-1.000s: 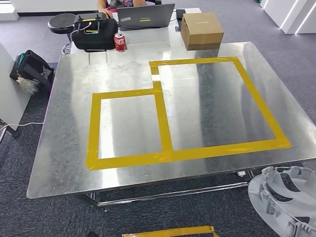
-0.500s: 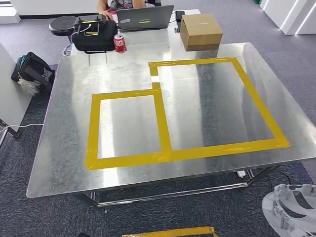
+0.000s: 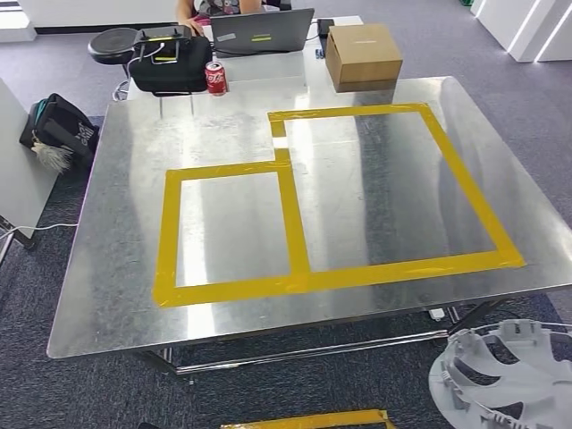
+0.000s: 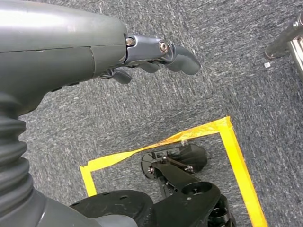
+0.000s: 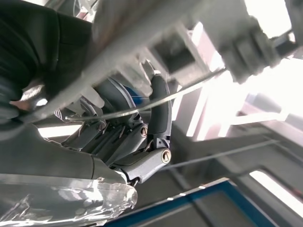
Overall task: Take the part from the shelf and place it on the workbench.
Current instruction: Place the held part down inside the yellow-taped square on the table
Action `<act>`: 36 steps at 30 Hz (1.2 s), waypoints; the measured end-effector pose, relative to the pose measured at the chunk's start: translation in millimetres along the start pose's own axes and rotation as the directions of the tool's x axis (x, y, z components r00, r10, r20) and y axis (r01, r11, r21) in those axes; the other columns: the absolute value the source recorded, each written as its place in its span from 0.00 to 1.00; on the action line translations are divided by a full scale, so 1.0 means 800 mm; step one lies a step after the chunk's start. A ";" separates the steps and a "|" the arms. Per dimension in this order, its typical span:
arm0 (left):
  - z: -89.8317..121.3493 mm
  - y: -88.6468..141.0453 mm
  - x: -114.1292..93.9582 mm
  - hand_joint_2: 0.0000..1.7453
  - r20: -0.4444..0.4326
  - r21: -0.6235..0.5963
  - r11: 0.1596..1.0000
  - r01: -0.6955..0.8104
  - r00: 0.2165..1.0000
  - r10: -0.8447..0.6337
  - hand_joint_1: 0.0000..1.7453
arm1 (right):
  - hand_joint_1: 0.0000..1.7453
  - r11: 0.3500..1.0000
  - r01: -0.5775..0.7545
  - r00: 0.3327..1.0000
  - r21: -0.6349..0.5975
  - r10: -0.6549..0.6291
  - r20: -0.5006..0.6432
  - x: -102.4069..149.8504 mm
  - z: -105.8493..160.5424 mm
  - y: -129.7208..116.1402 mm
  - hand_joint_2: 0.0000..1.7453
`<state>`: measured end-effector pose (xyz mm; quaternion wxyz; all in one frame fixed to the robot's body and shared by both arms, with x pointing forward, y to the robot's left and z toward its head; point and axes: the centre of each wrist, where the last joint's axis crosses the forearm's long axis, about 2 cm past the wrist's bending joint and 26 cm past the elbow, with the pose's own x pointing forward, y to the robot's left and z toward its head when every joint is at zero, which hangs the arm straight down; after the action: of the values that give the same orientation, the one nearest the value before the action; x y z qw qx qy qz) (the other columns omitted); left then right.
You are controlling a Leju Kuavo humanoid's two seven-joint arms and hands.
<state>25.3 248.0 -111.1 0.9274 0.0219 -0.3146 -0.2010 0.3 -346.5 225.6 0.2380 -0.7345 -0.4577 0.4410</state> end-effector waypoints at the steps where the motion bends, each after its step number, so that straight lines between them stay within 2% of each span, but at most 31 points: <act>1: 0.000 0.000 0.000 1.00 0.000 -0.001 1.000 0.002 1.000 -0.002 0.00 | 1.00 1.000 0.015 1.000 -0.007 -0.015 0.024 0.004 -0.002 0.003 1.00; 8: -0.001 0.006 0.000 1.00 0.002 -0.007 1.000 0.011 1.000 -0.011 0.00 | 1.00 0.996 0.088 0.983 0.003 -0.087 0.164 0.027 -0.008 0.041 1.00; 17: -0.003 0.016 -0.001 1.00 0.003 -0.009 1.000 0.008 1.000 -0.008 0.00 | 1.00 0.991 0.121 0.966 0.050 -0.129 0.222 0.031 -0.003 0.084 1.00; 22: -0.004 0.021 -0.001 1.00 0.000 0.005 1.000 -0.009 1.000 0.009 0.00 | 1.00 0.994 0.105 0.962 0.014 -0.105 0.250 0.024 -0.013 0.090 1.00; 30: -0.004 0.023 -0.003 1.00 -0.006 0.014 1.000 -0.026 1.000 0.026 0.00 | 1.00 0.993 0.065 0.969 -0.104 -0.037 0.246 0.014 -0.043 0.078 1.00; 36: -0.006 0.025 0.000 1.00 0.000 0.003 1.000 -0.018 1.000 0.018 0.00 | 1.00 0.987 0.064 0.953 -0.149 -0.016 0.304 0.007 -0.065 0.101 1.00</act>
<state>35.1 265.8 -111.6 0.9292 0.0203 -0.3150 -0.1923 83.8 -376.4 188.3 0.1158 -0.6655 -0.5368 0.5056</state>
